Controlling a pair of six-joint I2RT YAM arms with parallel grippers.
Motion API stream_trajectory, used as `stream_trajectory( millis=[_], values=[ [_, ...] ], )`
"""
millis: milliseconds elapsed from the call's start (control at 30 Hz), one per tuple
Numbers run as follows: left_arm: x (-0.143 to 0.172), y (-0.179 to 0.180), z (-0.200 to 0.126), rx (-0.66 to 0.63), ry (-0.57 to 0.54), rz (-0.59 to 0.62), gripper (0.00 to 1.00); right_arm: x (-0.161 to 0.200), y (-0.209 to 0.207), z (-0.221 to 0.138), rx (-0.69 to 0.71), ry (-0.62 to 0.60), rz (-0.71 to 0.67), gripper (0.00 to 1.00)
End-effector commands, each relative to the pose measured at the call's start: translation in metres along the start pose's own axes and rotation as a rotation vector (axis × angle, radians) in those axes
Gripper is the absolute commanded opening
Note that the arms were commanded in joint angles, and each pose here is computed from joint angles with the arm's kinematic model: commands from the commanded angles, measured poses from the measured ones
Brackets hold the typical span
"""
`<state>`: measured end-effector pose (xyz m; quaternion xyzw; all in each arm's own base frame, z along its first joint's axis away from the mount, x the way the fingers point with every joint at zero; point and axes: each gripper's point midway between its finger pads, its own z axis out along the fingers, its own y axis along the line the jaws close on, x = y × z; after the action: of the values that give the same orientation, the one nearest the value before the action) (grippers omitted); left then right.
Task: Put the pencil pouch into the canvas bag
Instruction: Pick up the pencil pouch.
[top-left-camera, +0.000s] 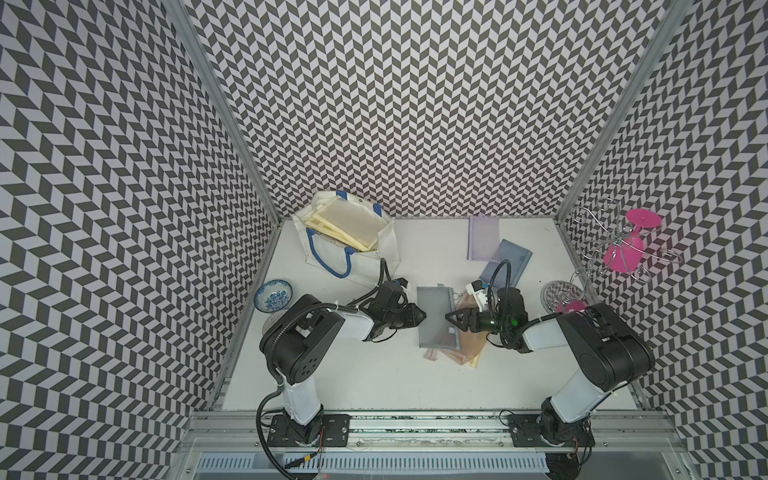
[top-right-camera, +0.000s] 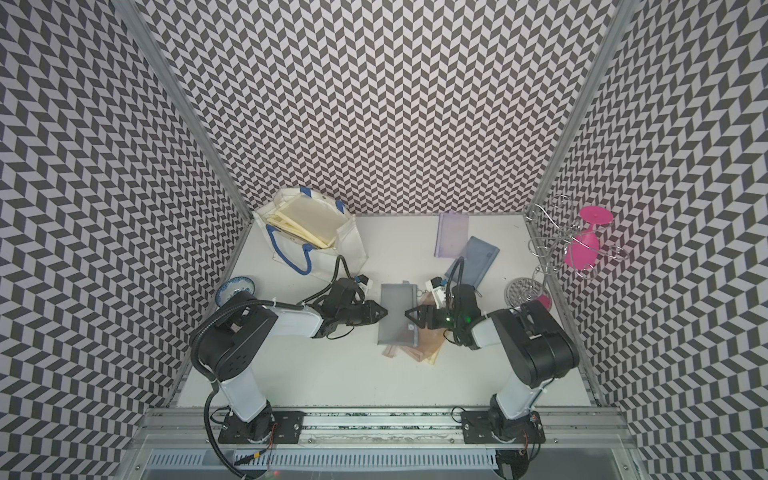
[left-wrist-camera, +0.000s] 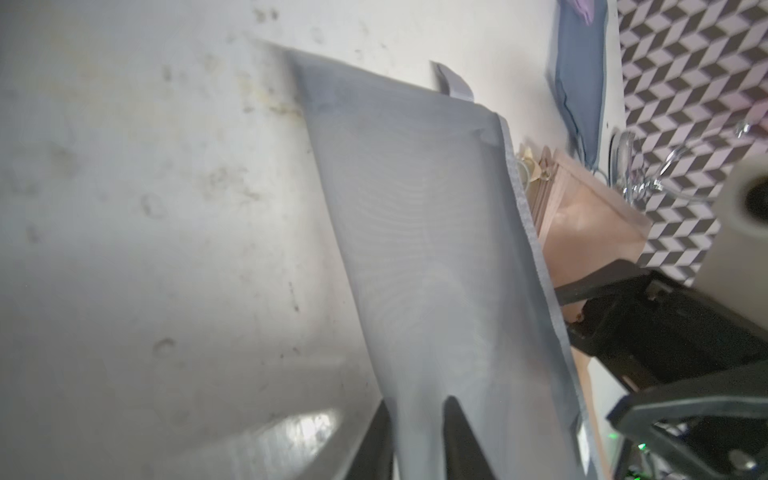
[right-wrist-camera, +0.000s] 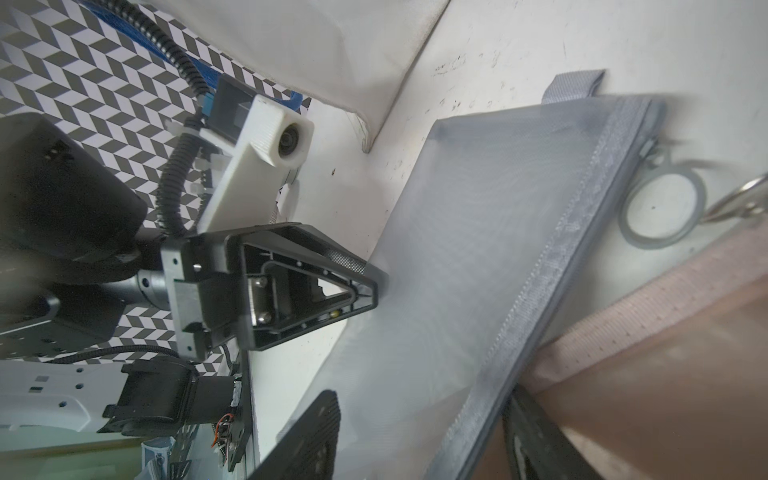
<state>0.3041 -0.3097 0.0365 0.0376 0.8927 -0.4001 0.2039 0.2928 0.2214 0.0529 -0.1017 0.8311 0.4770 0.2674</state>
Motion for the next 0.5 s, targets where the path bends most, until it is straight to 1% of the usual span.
stream_trajectory(
  millis=[0,33,133,267,367,467],
  values=[
    [-0.013,-0.024,-0.004,0.080,-0.050,0.032,0.03,-0.006,0.006,0.000,-0.013,-0.026,-0.040,0.63],
    [-0.013,-0.028,-0.008,0.093,-0.058,0.041,0.00,-0.006,0.006,0.000,-0.010,-0.029,-0.042,0.63],
    [-0.009,-0.045,-0.021,0.116,-0.075,0.095,0.00,-0.010,0.008,-0.004,0.004,-0.044,-0.060,0.63],
    [0.001,-0.057,-0.040,0.066,-0.083,0.159,0.00,-0.017,0.008,-0.012,0.054,-0.081,-0.092,0.67],
    [0.004,-0.067,-0.064,0.032,-0.111,0.183,0.00,-0.034,0.018,-0.026,0.091,-0.160,-0.149,0.70],
    [-0.005,-0.079,-0.097,0.033,-0.169,0.188,0.00,-0.056,0.039,-0.049,0.124,-0.274,-0.223,0.71]
  ],
)
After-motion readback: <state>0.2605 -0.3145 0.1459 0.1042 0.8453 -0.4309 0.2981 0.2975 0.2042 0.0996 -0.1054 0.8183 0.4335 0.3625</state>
